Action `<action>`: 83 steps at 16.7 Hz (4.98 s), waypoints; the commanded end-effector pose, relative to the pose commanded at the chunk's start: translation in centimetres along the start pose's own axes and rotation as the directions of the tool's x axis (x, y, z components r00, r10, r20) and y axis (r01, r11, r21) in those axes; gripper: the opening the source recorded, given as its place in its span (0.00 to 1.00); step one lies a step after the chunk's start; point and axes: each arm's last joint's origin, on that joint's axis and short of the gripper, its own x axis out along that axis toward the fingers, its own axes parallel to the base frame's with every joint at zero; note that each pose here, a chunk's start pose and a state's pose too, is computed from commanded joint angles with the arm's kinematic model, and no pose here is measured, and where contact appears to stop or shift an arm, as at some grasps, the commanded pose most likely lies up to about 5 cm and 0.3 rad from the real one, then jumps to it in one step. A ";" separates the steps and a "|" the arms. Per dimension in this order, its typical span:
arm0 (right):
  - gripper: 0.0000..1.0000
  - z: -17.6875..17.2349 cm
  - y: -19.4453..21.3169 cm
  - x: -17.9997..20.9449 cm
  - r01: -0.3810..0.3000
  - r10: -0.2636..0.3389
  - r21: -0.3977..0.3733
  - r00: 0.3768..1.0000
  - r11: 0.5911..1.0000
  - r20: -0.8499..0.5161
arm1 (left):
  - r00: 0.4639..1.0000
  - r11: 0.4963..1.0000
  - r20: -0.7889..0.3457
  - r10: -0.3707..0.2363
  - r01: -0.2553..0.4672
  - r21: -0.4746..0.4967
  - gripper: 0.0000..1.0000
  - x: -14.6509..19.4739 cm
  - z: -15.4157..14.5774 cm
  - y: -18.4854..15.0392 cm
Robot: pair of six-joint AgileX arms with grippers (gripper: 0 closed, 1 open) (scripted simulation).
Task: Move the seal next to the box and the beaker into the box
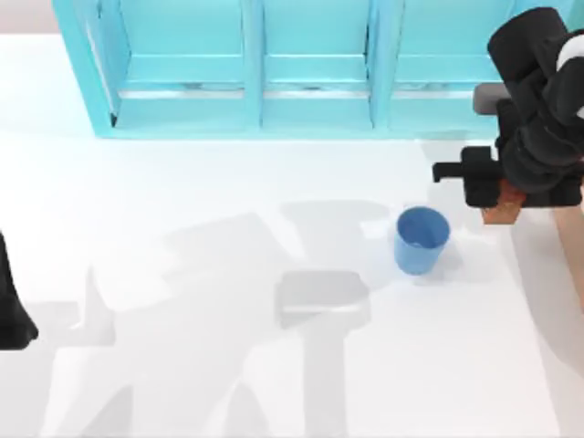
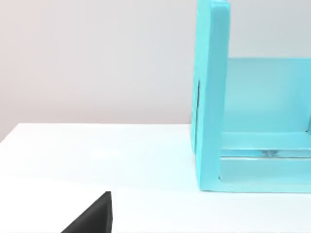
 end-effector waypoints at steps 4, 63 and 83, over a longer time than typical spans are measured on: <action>0.75 0.0 0.0 0.0 0.000 0.000 0.000 1.000 1.000 0.000 | 1.000 1.000 0.000 0.000 0.000 0.000 1.00 0.0 0.0 0.0; 0.70 0.7 5.5 4.2 0.000 0.001 0.005 0.955 1.000 -0.295 | 1.000 1.000 0.000 0.000 0.000 0.000 1.00 0.0 0.0 0.0; 0.00 1.2 4.8 3.4 -0.002 0.005 0.012 0.958 1.000 -0.286 | 1.000 1.000 0.000 0.000 0.000 0.000 1.00 0.0 0.0 0.0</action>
